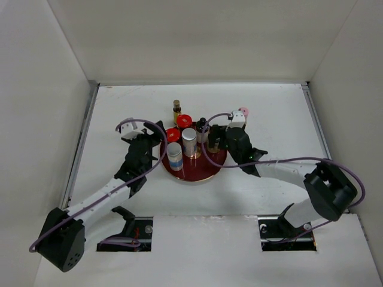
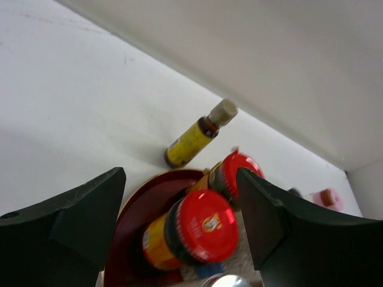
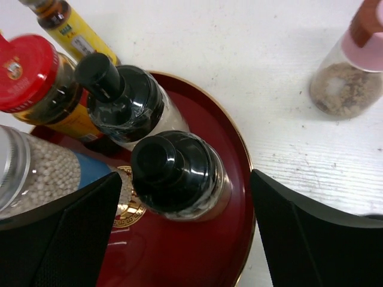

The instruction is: Organize the condiment bottles

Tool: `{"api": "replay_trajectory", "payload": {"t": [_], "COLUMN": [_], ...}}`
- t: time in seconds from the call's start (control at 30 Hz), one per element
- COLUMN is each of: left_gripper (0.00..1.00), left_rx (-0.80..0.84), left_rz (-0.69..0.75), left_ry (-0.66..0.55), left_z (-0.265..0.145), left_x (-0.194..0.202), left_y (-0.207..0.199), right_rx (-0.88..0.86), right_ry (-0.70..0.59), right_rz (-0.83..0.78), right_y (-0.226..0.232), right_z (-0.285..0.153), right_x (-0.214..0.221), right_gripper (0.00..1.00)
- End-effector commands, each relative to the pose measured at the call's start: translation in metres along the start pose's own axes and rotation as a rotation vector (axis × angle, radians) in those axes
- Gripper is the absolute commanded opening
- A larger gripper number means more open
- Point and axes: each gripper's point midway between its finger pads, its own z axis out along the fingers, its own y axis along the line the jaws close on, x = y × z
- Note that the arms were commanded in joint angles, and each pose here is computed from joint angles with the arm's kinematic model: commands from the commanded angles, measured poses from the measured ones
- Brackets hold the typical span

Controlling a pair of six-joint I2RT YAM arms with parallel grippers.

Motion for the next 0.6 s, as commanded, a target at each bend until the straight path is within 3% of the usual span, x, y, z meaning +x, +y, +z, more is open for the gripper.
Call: {"api": "replay_trajectory", "payload": {"t": [0.0, 0.13, 0.2, 0.27, 0.33, 0.43, 0.57], "left_gripper": [0.75, 0.78, 0.76, 0.71, 0.64, 0.62, 0.61], "left_rx": [0.003, 0.012, 0.006, 0.01, 0.016, 0.0, 0.009], "left_rz": [0.01, 0.139, 0.209, 0.261, 0.307, 0.363, 0.417], "left_ry": [-0.04, 0.047, 0.09, 0.128, 0.16, 0.212, 0.263], "left_z": [0.018, 0.045, 0.062, 0.077, 0.091, 0.113, 0.136], "left_x": [-0.033, -0.032, -0.025, -0.015, -0.007, 0.005, 0.017], "left_y": [-0.03, -0.055, -0.063, -0.069, -0.074, -0.074, -0.082], "right_rx": [-0.026, -0.03, -0.05, -0.074, -0.091, -0.098, -0.116], "right_ry": [-0.111, -0.151, -0.171, -0.178, -0.194, -0.214, -0.204], "right_rz": [0.069, 0.108, 0.146, 0.167, 0.186, 0.211, 0.214], "right_y": [0.008, 0.001, 0.0, 0.001, 0.001, -0.002, 0.0], "right_z": [-0.02, -0.041, -0.051, -0.057, -0.062, -0.068, -0.069], "right_x": [-0.037, -0.047, -0.051, -0.05, -0.051, -0.053, -0.051], "right_gripper": [0.92, 0.88, 0.7, 0.42, 0.29, 0.3, 0.45]}}
